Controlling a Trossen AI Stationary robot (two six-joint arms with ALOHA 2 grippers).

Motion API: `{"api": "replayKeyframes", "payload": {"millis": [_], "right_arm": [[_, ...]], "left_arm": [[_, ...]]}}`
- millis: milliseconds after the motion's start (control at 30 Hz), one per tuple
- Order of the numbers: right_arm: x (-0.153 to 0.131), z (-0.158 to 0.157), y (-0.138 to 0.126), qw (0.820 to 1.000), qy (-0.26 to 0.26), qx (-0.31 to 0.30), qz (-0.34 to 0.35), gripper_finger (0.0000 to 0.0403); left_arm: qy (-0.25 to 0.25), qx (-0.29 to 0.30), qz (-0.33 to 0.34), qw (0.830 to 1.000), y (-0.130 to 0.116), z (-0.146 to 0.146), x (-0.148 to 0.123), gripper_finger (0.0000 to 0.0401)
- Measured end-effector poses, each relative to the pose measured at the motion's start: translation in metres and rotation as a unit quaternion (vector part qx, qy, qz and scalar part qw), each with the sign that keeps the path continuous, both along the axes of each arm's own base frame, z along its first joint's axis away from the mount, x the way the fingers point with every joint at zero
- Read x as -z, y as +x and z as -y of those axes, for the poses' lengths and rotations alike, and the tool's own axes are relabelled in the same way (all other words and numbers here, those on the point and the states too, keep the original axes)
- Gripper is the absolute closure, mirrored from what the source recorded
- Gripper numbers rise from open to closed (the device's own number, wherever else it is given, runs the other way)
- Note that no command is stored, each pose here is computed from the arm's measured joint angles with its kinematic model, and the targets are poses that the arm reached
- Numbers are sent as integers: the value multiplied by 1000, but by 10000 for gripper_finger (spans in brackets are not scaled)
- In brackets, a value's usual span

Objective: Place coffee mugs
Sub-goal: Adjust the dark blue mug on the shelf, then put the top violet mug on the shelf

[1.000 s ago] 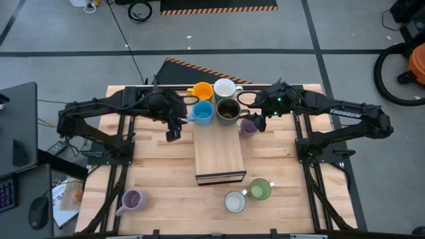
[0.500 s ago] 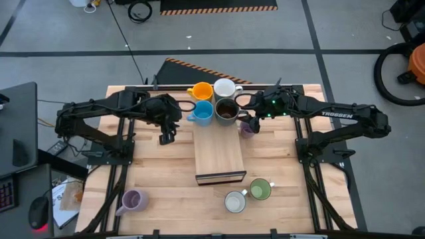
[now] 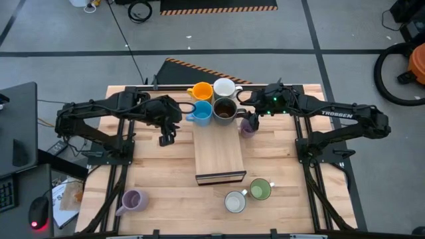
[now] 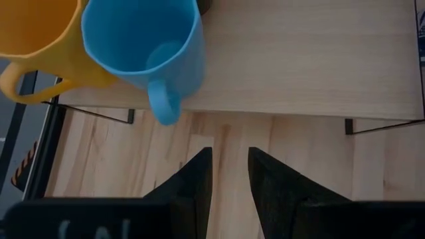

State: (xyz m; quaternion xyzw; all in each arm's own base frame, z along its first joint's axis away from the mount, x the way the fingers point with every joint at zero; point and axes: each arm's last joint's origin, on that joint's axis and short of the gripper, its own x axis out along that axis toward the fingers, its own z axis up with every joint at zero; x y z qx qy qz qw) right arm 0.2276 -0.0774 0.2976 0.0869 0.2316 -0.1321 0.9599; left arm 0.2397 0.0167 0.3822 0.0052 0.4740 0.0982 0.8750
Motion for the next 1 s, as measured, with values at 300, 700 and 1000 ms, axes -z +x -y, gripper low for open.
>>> {"api": "replayKeyframes", "payload": {"millis": [300, 700, 1000], "right_arm": [[-20, -1, -4, 1000, -2, 0, 20, 135], [-50, -6, -20, 997, 18, 20, -72, 135], [-23, -13, -36, 976, 63, 31, -206, 135]], "left_arm": [[-4, -6, 2, 1000, 0, 0, 0, 299], [-19, 19, 111, 993, 12, 15, -15, 299], [-19, 14, 111, 994, 13, 15, -15, 299]]}}
